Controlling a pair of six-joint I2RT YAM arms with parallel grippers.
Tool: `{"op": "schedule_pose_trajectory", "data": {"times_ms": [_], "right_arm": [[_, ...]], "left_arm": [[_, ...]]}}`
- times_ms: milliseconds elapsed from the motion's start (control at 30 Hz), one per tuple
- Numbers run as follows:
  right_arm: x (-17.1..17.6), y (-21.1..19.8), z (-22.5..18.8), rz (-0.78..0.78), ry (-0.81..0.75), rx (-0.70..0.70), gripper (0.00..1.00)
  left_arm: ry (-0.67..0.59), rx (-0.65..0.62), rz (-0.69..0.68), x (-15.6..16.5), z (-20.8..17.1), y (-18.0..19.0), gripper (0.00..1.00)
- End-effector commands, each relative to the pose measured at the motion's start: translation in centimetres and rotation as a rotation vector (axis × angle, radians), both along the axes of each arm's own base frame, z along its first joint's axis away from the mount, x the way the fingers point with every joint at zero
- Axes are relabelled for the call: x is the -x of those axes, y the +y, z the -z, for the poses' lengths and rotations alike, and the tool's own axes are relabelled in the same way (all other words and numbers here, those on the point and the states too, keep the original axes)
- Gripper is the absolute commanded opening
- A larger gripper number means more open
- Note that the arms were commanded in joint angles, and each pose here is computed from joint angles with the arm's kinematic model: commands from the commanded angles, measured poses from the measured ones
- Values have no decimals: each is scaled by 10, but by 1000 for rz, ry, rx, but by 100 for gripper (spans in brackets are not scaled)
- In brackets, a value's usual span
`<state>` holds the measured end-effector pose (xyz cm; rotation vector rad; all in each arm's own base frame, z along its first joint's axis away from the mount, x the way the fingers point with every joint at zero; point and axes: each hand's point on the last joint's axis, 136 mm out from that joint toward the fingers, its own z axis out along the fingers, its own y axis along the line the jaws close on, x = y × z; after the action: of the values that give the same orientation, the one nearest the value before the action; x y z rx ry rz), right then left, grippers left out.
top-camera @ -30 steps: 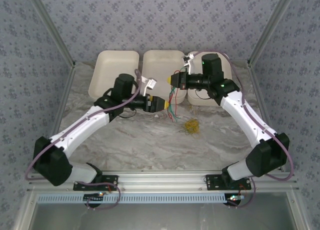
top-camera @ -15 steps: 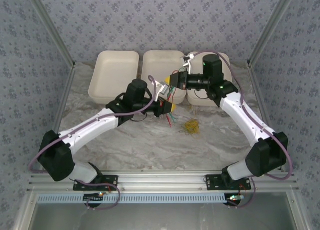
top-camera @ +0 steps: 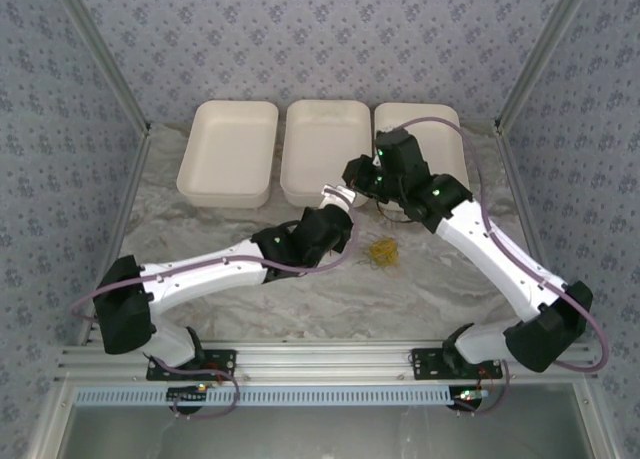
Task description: Untangle the cables
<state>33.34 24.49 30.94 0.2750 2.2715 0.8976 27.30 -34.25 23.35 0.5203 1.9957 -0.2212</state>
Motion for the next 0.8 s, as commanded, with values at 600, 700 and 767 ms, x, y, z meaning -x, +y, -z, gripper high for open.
{"op": "schedule_pose_trajectory", "data": {"times_ms": [600, 700, 767], "right_arm": [[54, 6, -28, -395, -212, -233, 46], [51, 10, -39, -378, -231, -220, 44], [49, 10, -50, -363, -249, -214, 44]], "left_arm": [[274, 455, 354, 26, -44, 37, 0], [280, 454, 355, 27, -42, 37, 0], [280, 452, 351, 26, -40, 37, 0]]}}
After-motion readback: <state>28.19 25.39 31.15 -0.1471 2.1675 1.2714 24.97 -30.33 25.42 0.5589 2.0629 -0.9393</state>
